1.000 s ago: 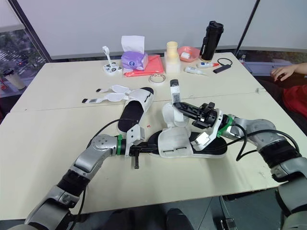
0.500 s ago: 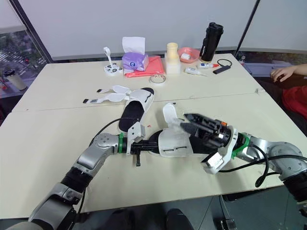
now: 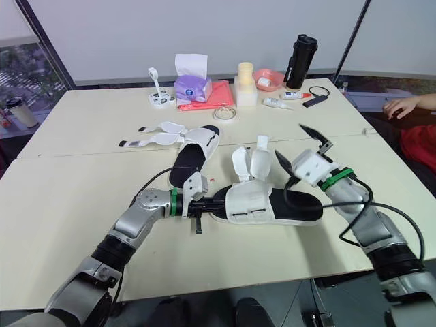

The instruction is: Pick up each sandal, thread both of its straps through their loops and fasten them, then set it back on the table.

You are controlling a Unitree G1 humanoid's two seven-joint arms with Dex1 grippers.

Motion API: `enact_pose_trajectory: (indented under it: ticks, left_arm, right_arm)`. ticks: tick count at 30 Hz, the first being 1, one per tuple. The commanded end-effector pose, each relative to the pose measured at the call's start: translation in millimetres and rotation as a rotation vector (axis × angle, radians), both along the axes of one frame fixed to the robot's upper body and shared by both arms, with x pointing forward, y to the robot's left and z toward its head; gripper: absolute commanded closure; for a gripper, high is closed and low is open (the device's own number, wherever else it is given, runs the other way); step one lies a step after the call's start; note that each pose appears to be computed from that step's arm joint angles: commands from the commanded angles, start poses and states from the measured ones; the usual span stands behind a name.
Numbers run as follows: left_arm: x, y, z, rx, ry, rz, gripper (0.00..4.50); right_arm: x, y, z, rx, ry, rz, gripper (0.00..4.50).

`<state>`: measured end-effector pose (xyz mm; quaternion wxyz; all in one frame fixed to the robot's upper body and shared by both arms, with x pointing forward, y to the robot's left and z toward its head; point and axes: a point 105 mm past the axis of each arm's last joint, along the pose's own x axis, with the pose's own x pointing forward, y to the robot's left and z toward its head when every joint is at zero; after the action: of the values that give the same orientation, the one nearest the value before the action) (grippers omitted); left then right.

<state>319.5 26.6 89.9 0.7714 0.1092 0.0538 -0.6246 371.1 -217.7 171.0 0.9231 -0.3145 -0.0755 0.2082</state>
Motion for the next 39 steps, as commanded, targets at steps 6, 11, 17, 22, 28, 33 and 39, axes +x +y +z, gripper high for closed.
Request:
enact_pose_trajectory:
  ticks: [6, 11, 17, 22, 28, 33, 39]
  left_arm:
    - [2, 9, -3, 0.018, -0.001, 0.052, 4.48]
    - [2, 14, -4, 0.023, 0.0, 0.074, 4.48]
    - [1, 17, -7, 0.031, 0.01, 0.087, 4.48]
    - [0, 17, -9, 0.038, 0.016, 0.084, 4.48]
    - [1, 15, -12, 0.044, 0.023, 0.08, 4.48]
    - [1, 14, -13, 0.047, 0.024, 0.073, 4.48]
    - [3, 12, -15, 0.044, 0.022, 0.078, 4.48]
  right_arm:
    - [10, 6, 19, 0.262, 0.347, 0.179, 0.02]
    - [-8, 14, 18, 0.294, 0.44, 0.378, 0.02]
    - [-27, 35, 38, 0.382, 0.434, 0.55, 0.02]
    - [-63, 53, 33, 0.297, 0.524, 0.68, 0.02]
    - [-101, 70, 3, 0.145, 0.635, 0.758, 0.02]
    - [-82, 60, 21, 0.253, 0.565, 0.664, 0.02]
    - [-70, 47, 33, 0.331, 0.552, 0.588, 0.02]
